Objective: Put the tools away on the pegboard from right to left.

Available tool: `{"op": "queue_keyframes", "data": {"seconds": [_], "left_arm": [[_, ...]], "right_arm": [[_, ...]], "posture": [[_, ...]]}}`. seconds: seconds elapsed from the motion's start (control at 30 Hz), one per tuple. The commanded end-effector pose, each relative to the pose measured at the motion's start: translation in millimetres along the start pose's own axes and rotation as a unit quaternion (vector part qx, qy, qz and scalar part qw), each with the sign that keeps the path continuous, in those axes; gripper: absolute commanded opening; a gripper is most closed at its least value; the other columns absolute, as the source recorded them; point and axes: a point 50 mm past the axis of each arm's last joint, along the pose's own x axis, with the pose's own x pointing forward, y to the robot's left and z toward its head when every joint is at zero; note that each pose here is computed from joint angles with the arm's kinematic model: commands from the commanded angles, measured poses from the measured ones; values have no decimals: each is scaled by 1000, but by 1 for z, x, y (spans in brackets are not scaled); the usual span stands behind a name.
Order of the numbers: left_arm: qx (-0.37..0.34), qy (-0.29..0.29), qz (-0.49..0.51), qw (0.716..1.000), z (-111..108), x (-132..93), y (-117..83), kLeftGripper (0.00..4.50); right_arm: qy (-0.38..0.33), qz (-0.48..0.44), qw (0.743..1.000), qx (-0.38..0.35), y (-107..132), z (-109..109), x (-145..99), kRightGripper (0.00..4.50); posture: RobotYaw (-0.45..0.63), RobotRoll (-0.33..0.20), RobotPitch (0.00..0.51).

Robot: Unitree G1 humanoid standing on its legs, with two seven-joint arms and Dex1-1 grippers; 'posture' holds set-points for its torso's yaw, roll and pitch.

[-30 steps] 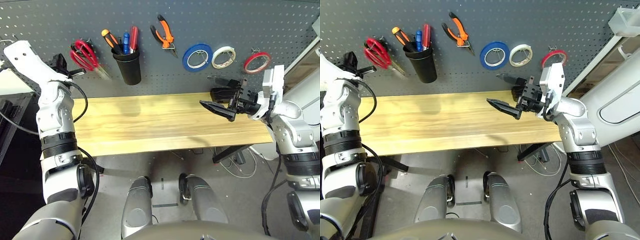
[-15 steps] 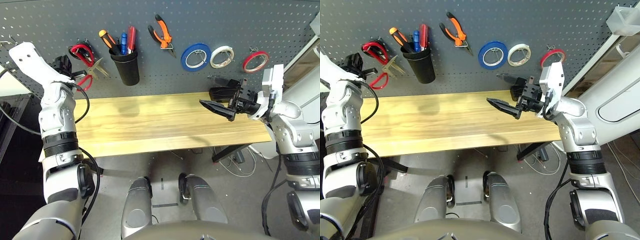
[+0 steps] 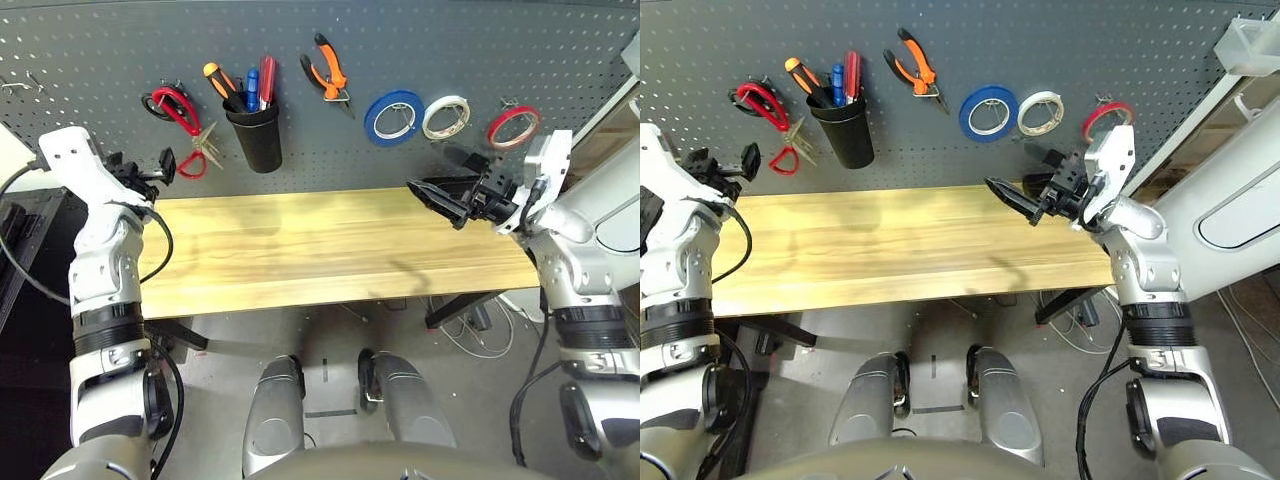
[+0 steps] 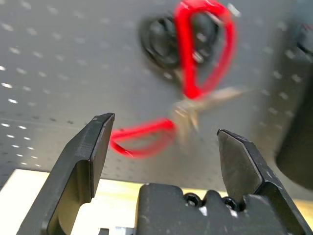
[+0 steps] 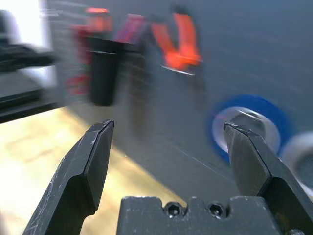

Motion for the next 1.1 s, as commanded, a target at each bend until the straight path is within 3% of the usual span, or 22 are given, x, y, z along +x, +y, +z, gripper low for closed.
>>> {"op": "queue_keyframes", "data": {"seconds": [0.03,0.27,0.5,0.83,1.1], "left_arm": [[7,16,-12,1000,-17,-4,-6,4437],[8,-15,-9,1000,-34,-11,-13,4437],[7,-13,4,1000,-46,-18,-14,4437],[34,18,62,997,-68,-31,2,4437],[49,24,91,994,-71,-33,15,4437]], "right_arm": [[22,-111,994,-11,-14,-19,-9,4500],[65,-221,972,-48,-24,-48,-14,4500],[89,-279,955,-55,-31,-61,-18,4500],[123,-300,944,-64,-36,-72,-21,4500],[128,-305,942,-63,-33,-77,-27,4500]], "posture": [[-25,0,75],[-16,0,66],[-11,0,63],[3,0,65],[-24,0,73]]}}
